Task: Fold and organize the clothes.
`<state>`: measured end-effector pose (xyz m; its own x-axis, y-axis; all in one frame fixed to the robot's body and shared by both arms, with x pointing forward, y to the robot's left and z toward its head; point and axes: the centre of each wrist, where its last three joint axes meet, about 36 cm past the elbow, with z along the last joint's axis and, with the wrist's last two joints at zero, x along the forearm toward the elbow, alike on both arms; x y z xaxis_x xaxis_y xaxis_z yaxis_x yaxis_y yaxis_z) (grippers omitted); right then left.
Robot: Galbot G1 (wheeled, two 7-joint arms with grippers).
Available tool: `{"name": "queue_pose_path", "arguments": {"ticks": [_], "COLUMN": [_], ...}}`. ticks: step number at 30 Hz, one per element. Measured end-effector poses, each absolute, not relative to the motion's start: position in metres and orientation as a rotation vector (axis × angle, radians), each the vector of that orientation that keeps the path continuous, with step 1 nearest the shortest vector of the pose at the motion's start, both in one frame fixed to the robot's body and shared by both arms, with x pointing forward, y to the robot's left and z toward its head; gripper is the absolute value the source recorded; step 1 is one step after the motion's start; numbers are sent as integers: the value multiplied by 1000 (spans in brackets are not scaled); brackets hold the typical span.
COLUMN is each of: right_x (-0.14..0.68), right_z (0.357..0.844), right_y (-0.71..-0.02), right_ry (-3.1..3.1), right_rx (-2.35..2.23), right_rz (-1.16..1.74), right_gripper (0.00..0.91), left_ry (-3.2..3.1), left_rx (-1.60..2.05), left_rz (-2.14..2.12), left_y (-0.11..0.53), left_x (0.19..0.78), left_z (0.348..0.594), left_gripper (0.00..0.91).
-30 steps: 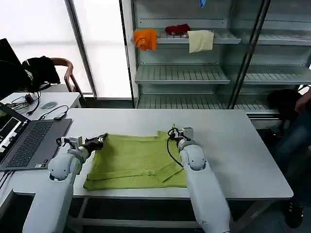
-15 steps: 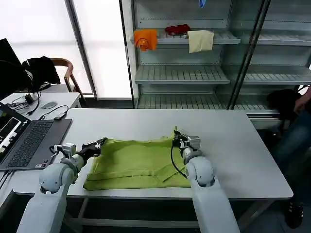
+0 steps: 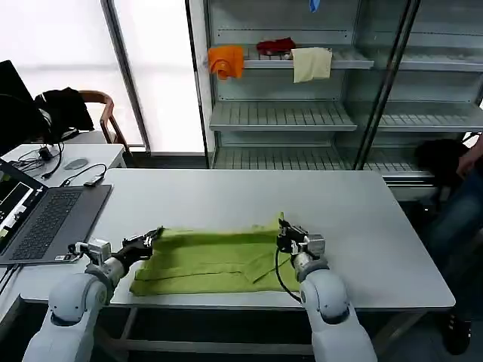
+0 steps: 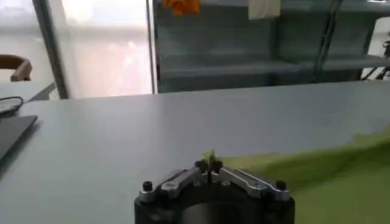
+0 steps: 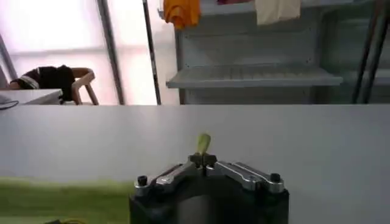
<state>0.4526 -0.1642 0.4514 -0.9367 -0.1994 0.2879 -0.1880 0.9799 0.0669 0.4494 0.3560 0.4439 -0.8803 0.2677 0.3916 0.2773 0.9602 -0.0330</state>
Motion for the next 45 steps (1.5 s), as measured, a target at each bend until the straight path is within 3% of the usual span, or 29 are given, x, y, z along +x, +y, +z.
{"name": "queue_pose_path", "arguments": {"ticks": [23, 24, 25, 45], "right_x": [407, 405, 404, 394], "right_z": [442, 441, 440, 438], "right_y": [-170, -170, -169, -189], "right_ry": [-2804, -2801, -2800, -2837], "right_rx": [271, 269, 265, 67], "right_rz": [6, 13, 21, 307], "right_gripper": [0, 907, 907, 907], "left_ry": [-2684, -2682, -2681, -2706], "left_rx": [-398, -398, -397, -349], "left_rz": [-83, -84, -85, -53], "left_y": [354, 353, 352, 343], "left_x": [410, 410, 410, 397], "left_z": [435, 434, 433, 431], "left_gripper": [40, 262, 907, 907]}}
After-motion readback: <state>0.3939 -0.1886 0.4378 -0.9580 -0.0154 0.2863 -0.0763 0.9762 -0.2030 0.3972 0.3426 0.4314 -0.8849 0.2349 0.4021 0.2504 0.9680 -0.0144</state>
